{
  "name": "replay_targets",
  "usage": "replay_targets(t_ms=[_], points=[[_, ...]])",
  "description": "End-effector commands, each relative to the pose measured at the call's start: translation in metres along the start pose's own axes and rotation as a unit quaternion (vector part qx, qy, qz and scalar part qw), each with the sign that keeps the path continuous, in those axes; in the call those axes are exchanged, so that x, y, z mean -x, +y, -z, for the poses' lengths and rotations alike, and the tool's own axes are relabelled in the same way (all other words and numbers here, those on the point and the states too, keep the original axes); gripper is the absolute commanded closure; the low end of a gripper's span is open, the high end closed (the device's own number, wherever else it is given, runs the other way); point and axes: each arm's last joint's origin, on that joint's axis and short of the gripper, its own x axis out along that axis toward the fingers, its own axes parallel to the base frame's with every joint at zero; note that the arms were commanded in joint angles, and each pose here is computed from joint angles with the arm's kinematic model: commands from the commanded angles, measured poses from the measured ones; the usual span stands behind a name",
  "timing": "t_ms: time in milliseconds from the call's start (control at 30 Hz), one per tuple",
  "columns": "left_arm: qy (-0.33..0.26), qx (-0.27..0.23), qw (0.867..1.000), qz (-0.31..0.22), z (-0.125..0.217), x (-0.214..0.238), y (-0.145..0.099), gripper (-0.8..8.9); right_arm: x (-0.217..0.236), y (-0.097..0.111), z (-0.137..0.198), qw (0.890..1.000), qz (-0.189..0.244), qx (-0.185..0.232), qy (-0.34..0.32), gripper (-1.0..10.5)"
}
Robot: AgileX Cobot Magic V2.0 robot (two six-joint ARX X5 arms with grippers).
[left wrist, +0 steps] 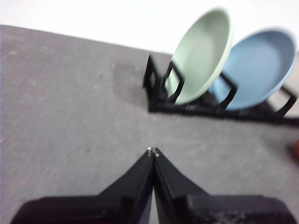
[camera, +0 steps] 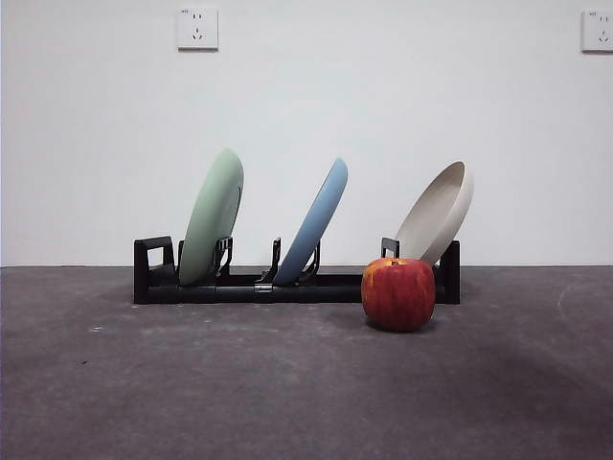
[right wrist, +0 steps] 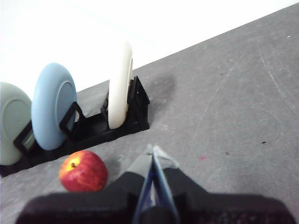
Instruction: Take the green plate from the plate rack,put the plate on the table,take the apple from the table,put the apple in the plate
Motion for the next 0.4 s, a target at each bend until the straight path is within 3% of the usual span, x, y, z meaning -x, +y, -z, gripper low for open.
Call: replay_targets(t_ms=[33,233,400], points=[[-0.014,0.035,0.999,0.022,-0.019,0.005,-0.006,8.20,0.001,0.007,-0.017,1.000,-0.015,-0.006,0.012,9.6],[-0.003,0.033,0.998,0.056,-0.059,0.007,-0.018,8.20,-0.004,0.024,-0.050,0.997,-0.058,0.011,0.057,9.6],[0.045,0.037,0.994,0.091,-0.093,-0.001,-0.029,8.20,-0.015,0.037,-0.074,0.989,-0.100,0.025,0.103,9.5]])
